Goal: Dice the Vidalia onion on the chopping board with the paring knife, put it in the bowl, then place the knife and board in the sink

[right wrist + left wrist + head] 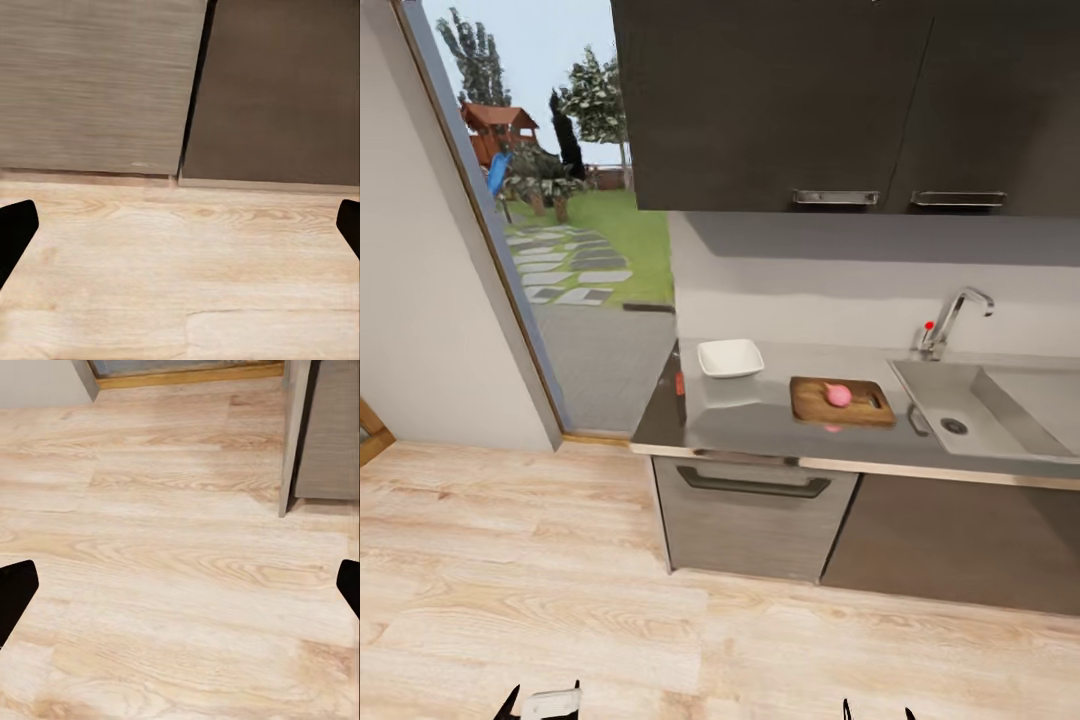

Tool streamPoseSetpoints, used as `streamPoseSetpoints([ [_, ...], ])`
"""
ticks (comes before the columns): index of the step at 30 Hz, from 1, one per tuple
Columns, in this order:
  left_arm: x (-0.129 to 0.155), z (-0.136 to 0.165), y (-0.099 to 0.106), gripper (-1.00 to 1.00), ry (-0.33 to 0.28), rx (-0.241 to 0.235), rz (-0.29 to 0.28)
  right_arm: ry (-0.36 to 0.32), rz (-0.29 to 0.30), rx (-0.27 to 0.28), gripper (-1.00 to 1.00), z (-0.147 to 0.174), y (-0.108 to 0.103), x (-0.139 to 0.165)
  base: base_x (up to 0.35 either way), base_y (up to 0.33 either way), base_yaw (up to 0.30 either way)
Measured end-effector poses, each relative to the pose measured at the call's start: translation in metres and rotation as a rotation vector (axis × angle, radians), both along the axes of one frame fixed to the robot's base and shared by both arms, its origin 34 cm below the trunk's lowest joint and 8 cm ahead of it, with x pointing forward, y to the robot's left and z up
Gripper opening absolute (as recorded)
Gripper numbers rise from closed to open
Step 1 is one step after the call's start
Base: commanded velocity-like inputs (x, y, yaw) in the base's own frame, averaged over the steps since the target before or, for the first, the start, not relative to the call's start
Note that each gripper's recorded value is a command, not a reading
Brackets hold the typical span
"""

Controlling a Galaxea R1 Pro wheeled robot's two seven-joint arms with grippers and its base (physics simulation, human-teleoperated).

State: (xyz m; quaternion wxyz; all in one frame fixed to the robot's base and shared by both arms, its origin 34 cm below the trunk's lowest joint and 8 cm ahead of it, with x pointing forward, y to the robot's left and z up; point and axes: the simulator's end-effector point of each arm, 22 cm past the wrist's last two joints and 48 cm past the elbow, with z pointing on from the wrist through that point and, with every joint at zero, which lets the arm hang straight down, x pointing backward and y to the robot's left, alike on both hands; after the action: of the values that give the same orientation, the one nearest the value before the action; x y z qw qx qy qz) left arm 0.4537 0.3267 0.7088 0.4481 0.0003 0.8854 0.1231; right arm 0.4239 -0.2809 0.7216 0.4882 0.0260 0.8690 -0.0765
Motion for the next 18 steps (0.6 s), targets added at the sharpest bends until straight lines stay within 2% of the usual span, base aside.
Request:
streamPoseSetpoints([
  [6, 0.0033, 0.0019, -0.0051, 1.0, -0.006, -0.015, -0.02, -0.01, 0.0, 0.0, 1.0, 0.003, 0.0003, 0.0026, 0.166, 0.193, 0.0],
  [18, 0.0067, 0.0054, -0.006, 1.0, -0.016, -0.018, -0.024, -0.021, 0.0, 0.0, 1.0, 0.0065, 0.0001, 0.0059, 0.012, 0.013, -0.005],
])
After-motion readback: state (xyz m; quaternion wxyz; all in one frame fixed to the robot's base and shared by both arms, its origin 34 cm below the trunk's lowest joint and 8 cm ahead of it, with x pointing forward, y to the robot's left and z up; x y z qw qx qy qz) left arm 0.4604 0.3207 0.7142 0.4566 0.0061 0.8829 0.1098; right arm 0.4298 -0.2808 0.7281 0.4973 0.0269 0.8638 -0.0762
